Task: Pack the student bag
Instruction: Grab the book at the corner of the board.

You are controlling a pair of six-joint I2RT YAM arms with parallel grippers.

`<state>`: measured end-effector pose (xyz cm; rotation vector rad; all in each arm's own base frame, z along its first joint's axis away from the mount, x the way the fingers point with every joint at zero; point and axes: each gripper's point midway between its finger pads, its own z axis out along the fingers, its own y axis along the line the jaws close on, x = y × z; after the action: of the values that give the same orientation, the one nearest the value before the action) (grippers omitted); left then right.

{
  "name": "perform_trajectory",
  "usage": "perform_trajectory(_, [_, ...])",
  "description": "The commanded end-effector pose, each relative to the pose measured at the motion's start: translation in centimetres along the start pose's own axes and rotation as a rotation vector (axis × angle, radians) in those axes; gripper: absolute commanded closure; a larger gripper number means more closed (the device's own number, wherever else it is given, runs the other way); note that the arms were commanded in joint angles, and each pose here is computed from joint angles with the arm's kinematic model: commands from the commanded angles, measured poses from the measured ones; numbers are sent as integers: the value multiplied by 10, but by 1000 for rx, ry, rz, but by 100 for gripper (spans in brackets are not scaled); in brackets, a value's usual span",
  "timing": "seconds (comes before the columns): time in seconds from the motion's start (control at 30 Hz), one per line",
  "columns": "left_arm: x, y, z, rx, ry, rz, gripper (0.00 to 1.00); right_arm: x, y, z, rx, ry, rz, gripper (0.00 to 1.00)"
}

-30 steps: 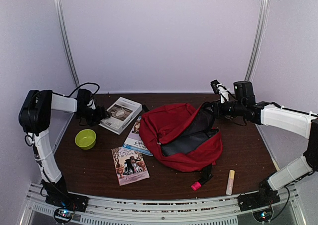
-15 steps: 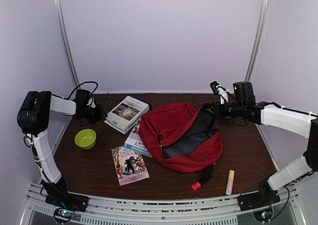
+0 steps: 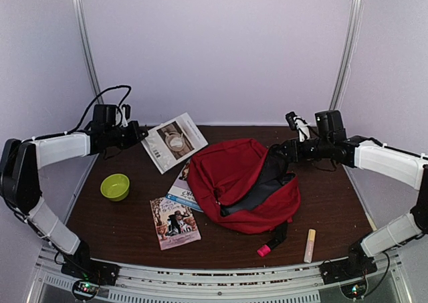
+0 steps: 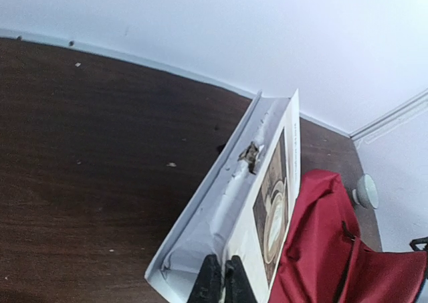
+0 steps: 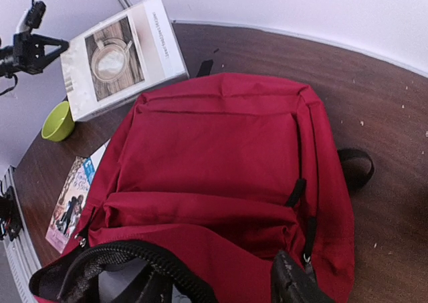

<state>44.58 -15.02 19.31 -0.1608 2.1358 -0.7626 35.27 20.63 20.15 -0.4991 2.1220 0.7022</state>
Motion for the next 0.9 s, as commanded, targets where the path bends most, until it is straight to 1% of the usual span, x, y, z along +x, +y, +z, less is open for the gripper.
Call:
perform_trajectory(0.0, [-7, -34, -19, 22, -68, 55, 100, -14, 16, -35, -5, -4, 9, 39])
perform_trajectory(0.1, [-9, -52, -24, 23, -105, 71, 100, -36, 40, -60, -81, -114, -4, 29])
perform_trajectory(0.2, [-10, -74, -27, 36, -125, 100, 100, -64, 69, -85, -212, -266, 24, 26])
perform_trajectory(0.27, [-11, -94, -32, 85, -147, 102, 100, -79, 84, -94, -295, -361, 69, 24])
perform_trajectory(0.33, [-16, -116, -42, 142, -176, 127, 100, -86, 96, -97, -371, -402, 78, 22])
perform_trajectory(0.4, [-20, -148, -57, 216, -192, 208, 100, -93, 103, -96, -408, -401, 64, 15])
perform_trajectory(0.47, [-24, -181, -77, 307, -214, 315, 100, -97, 107, -95, -418, -382, 27, 2])
perform_trajectory(0.5, [-23, -195, -89, 367, -221, 367, 100, -101, 110, -97, -423, -373, -2, 0])
perform_trajectory(0.57, [-18, -219, -111, 484, -233, 473, 100, -104, 116, -101, -424, -352, -73, 0])
perform_trajectory(0.67, [-6, -241, -139, 595, -244, 592, 100, -109, 130, -112, -464, -339, -164, 0])
perform_trajectory(0.77, [2, -254, -160, 682, -258, 642, 100, -110, 138, -115, -485, -321, -211, 0])
perform_trajectory(0.87, [-2, -264, -174, 723, -302, 646, 100, -103, 159, -119, -554, -291, -289, 0])
